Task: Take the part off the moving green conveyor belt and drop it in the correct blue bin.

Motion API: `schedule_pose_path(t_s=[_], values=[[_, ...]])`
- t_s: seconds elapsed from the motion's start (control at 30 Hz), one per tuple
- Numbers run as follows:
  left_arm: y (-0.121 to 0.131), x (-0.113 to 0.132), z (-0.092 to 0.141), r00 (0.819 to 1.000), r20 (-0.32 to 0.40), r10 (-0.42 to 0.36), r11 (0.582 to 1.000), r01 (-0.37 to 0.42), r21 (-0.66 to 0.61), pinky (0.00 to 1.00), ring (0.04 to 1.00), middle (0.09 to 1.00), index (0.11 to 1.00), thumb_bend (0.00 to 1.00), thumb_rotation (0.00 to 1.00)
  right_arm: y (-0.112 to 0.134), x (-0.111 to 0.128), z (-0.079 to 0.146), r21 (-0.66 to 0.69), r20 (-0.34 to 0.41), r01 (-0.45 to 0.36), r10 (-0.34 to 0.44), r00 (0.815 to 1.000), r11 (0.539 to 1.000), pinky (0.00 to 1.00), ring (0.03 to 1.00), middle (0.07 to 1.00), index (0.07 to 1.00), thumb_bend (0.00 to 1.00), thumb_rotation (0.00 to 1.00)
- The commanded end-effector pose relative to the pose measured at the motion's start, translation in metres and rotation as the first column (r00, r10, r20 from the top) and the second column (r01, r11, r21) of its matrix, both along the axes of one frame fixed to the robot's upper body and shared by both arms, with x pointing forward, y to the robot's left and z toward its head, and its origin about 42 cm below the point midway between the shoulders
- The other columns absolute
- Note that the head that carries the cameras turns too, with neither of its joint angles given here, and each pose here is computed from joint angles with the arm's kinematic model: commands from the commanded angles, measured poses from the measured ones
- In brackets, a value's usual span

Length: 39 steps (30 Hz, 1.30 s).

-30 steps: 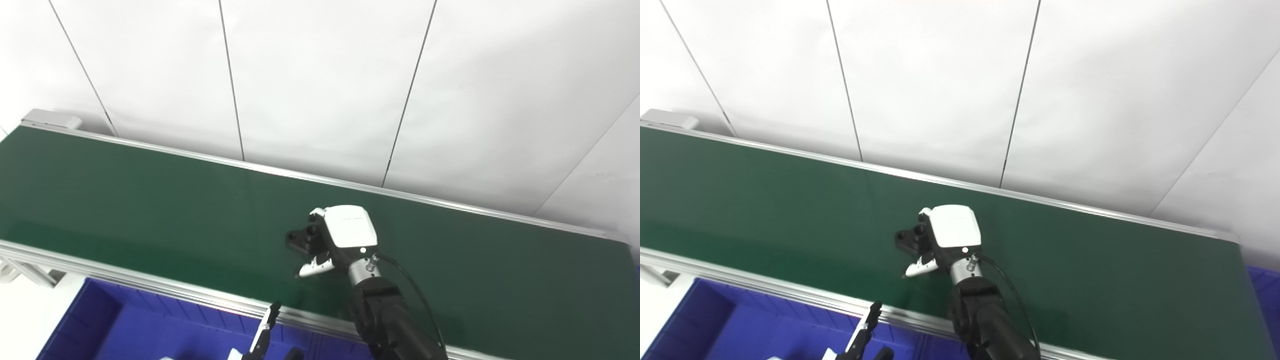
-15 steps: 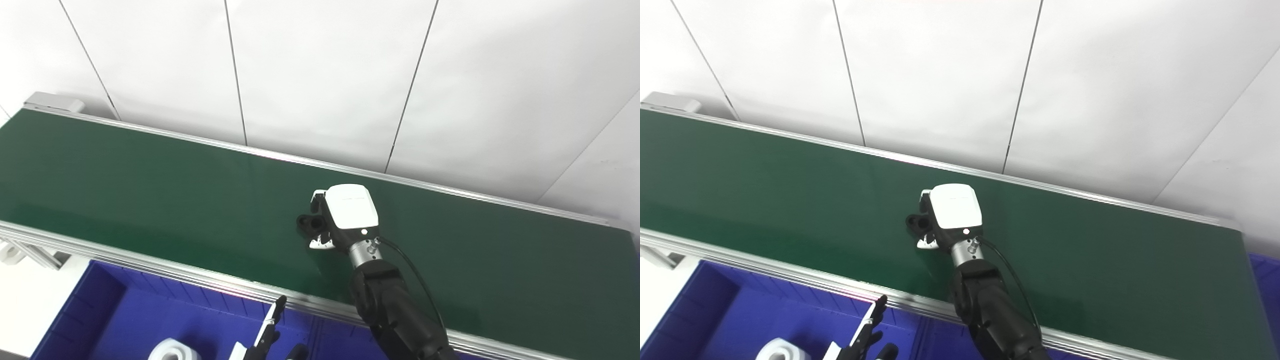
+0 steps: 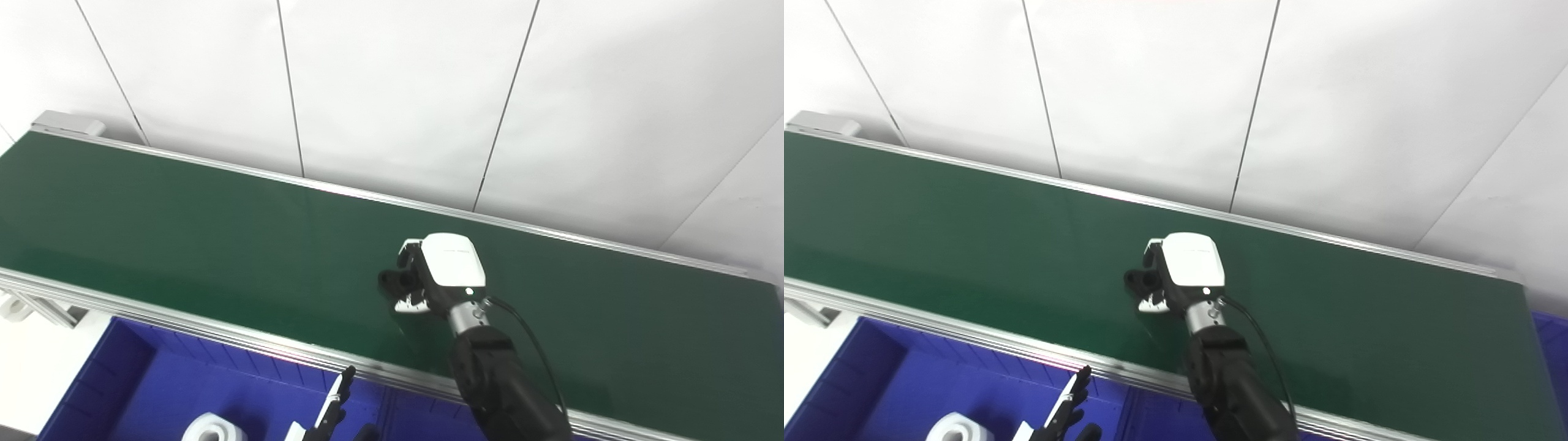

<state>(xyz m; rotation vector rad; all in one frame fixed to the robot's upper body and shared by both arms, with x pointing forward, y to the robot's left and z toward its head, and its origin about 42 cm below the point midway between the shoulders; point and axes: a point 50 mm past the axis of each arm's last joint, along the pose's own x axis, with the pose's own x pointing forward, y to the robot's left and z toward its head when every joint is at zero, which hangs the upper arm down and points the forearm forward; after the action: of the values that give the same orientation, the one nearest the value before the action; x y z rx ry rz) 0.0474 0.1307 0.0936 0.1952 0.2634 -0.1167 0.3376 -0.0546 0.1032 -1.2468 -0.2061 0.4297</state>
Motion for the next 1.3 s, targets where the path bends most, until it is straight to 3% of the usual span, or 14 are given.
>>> schedule_pose_path(t_s=[0.0,0.1,0.2,0.23,0.33,0.37,0.43,0.6,0.87,0.97,1.1,1.27], values=[[-0.066,0.007,0.034,0.998,0.06,0.005,0.981,0.007,-0.193,0.99,0.998,1.0,1.0,0.55,1.0,0.002,-0.006,0.031,0.062,0.021,-0.037,0.035,0.999,0.997,0.25,0.367,0.461,0.552,0.51,0.0],[-0.06,0.009,0.032,0.998,0.066,0.012,0.98,0.001,-0.2,1.0,1.0,1.0,1.0,0.55,1.0,-0.004,-0.02,0.06,0.105,0.048,-0.066,0.062,0.997,0.992,0.28,0.367,0.468,0.56,0.51,0.0],[-0.05,0.011,0.031,0.998,0.066,0.003,0.981,0.01,-0.196,1.0,1.0,1.0,1.0,0.56,1.0,-0.007,-0.036,0.081,0.128,0.085,-0.088,0.077,0.993,0.988,0.25,0.361,0.455,0.554,0.51,0.0],[-0.047,0.011,0.031,0.998,0.065,-0.005,0.982,0.017,-0.188,0.98,1.0,1.0,1.0,0.58,1.0,-0.011,-0.043,0.088,0.139,0.104,-0.095,0.08,0.991,0.986,0.23,0.393,0.494,0.51,0.51,0.0],[-0.037,0.013,0.032,0.998,0.064,-0.017,0.984,0.028,-0.174,0.97,0.996,1.0,1.0,0.59,1.0,-0.016,-0.06,0.103,0.183,0.141,-0.099,0.074,0.987,0.978,0.2,0.405,0.509,0.492,0.52,0.0],[-0.034,0.014,0.032,0.998,0.064,-0.017,0.984,0.028,-0.174,0.98,0.993,1.0,1.0,0.59,1.0,-0.018,-0.065,0.108,0.199,0.146,-0.098,0.069,0.987,0.975,0.17,0.294,0.486,0.489,0.52,0.0],[-0.029,0.016,0.033,0.997,0.07,-0.016,0.983,0.028,-0.182,0.99,0.998,1.0,1.0,0.59,1.0,-0.024,-0.078,0.117,0.219,0.155,-0.1,0.067,0.986,0.971,0.17,0.238,0.473,0.487,0.53,0.0],[-0.015,0.02,0.034,0.996,0.094,0.001,0.977,0.019,-0.213,1.0,0.99,1.0,1.0,0.57,1.0,-0.039,-0.112,0.132,0.21,0.152,-0.089,0.058,0.987,0.974,0.2,0.285,0.419,0.522,0.52,0.0],[0.001,0.023,0.039,0.995,0.096,-0.012,0.973,0.033,-0.23,1.0,0.999,1.0,1.0,0.57,1.0,-0.064,-0.163,0.129,0.191,0.054,-0.02,0.01,0.999,0.981,0.14,0.208,0.471,0.485,0.53,0.0],[0.005,0.025,0.043,0.996,0.091,-0.016,0.971,0.037,-0.234,1.0,0.997,1.0,1.0,0.57,1.0,-0.071,-0.186,0.119,0.177,-0.02,0.027,-0.024,1.0,0.984,0.14,0.204,0.471,0.485,0.53,0.0],[0.009,0.026,0.047,0.995,0.093,-0.021,0.974,0.041,-0.222,1.0,0.996,1.0,1.0,0.57,1.0,-0.076,-0.213,0.101,0.15,-0.138,0.089,-0.068,0.988,0.985,0.15,0.219,0.472,0.486,0.53,0.0],[0.012,0.028,0.05,0.997,0.08,-0.021,0.961,0.042,-0.272,1.0,1.0,1.0,1.0,0.57,1.0,-0.075,-0.226,0.067,0.118,-0.258,0.134,-0.1,0.961,0.984,0.17,0.237,0.473,0.486,0.53,0.0]])
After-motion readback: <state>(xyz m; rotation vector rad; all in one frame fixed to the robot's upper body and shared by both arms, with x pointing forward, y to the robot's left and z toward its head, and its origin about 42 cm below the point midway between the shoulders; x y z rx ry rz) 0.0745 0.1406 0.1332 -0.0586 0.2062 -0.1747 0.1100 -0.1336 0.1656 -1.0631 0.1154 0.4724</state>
